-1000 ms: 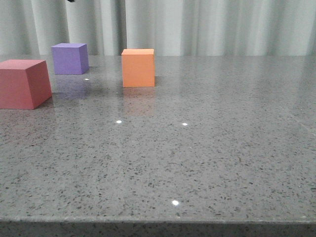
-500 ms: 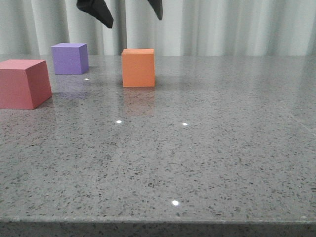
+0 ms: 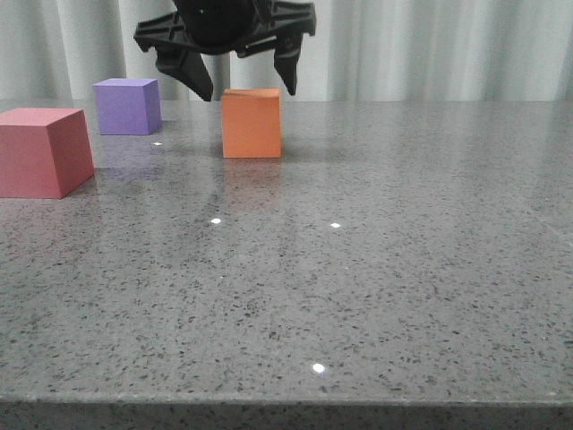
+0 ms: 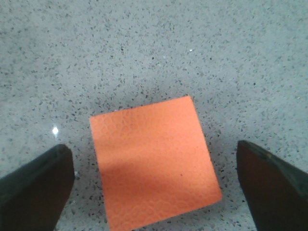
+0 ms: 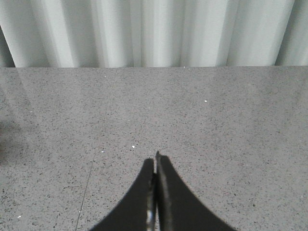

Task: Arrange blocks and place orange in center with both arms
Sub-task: 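Lower the open left gripper over the orange cube and close it, then carry the orange cube with the left gripper beside the purple cube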

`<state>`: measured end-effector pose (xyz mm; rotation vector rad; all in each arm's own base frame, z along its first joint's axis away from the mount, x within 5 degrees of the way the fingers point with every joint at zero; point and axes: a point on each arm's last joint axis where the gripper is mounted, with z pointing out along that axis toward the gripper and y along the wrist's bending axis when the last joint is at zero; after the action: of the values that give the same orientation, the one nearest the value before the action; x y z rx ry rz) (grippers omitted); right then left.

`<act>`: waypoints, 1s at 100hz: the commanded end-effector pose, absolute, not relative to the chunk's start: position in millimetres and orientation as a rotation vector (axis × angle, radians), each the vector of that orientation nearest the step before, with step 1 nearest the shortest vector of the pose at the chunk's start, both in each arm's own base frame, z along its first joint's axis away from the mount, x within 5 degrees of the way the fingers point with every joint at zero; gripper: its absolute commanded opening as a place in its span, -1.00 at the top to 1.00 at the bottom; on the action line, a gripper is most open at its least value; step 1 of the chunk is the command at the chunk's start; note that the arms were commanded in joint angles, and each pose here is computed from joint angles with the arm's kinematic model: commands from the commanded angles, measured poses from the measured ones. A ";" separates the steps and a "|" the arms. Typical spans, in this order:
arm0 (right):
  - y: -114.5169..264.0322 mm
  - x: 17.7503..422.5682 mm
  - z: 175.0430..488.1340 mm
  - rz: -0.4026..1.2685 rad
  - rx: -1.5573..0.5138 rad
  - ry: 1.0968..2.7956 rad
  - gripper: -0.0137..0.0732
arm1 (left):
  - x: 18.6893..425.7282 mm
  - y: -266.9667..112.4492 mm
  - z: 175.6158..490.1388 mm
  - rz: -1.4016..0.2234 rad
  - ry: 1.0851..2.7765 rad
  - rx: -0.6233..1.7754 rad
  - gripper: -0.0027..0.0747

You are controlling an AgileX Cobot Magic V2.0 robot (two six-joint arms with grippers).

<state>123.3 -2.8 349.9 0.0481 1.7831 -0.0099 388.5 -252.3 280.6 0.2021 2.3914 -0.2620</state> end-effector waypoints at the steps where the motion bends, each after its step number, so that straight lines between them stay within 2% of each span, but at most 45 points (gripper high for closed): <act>1: -3.1 122.5 365.3 -0.030 0.026 1.682 0.84 | 387.2 -253.1 314.2 -0.337 2.264 0.192 -0.68; 15: -3.1 122.5 365.3 -0.030 0.026 1.682 0.84 | 389.9 -255.1 306.2 -0.329 2.279 0.196 -0.45; 34: -3.1 122.5 365.3 -0.030 0.026 1.682 0.84 | 390.1 -254.8 306.3 -0.324 2.277 0.199 0.10; 46: -3.1 122.5 365.3 -0.030 0.026 1.682 0.84 | 388.8 -253.1 307.7 -0.309 2.285 0.199 0.32; 60: -3.1 122.5 365.3 -0.030 0.026 1.682 0.84 | 380.8 -246.6 324.8 -0.307 2.277 0.186 0.34; 76: -3.1 122.5 365.3 -0.030 0.026 1.682 0.84 | 367.1 -229.9 361.5 -0.320 2.218 0.167 0.34; 100: -3.1 122.5 365.3 -0.030 0.026 1.682 0.84 | 345.1 -173.7 407.2 -0.233 2.137 0.163 0.34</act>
<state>123.3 -2.8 349.9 0.0481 1.7831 -0.0099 361.1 -199.7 363.3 0.1638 2.2713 -0.2335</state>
